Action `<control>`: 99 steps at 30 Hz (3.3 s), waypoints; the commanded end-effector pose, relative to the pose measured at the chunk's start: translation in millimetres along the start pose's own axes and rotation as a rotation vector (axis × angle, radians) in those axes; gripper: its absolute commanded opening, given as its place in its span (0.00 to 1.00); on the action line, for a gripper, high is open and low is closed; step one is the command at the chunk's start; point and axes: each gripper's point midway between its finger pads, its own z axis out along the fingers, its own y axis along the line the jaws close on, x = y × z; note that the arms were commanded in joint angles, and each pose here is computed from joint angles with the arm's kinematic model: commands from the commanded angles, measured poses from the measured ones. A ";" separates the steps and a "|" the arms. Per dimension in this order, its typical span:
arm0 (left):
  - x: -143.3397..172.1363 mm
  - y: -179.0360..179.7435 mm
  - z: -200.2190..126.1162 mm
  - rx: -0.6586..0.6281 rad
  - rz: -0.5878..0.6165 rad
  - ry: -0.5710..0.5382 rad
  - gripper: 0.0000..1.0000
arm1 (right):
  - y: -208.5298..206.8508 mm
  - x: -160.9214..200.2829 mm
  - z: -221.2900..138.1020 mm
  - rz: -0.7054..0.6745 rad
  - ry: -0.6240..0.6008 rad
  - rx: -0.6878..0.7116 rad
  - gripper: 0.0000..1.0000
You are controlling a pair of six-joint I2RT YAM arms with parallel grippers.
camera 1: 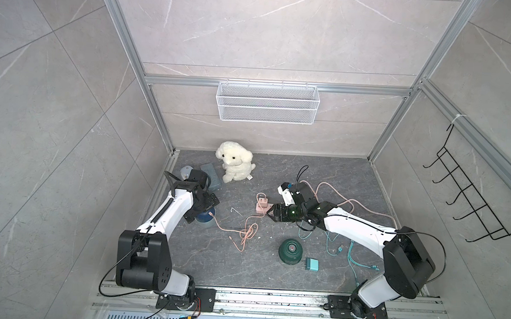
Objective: Charge the cordless meat grinders
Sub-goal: Insert the charging cable into the cordless meat grinder, then pick up the plug from the center of the board.
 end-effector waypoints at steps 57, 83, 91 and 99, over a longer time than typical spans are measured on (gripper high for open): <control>53.5 -149.6 -63.9 0.476 0.447 -0.020 0.96 | -105.5 202.9 -70.1 0.387 0.243 0.586 0.67; 104.4 -180.2 -94.6 0.680 0.699 0.296 0.93 | -54.8 74.8 -124.9 -0.163 0.060 0.466 0.34; 123.9 -220.8 -116.3 0.890 0.755 0.438 0.91 | -8.1 15.8 -108.7 -0.230 0.047 0.133 0.33; 159.4 -231.0 -109.7 0.931 0.704 0.662 0.87 | 29.3 -20.8 -81.0 -0.374 0.003 -0.035 0.35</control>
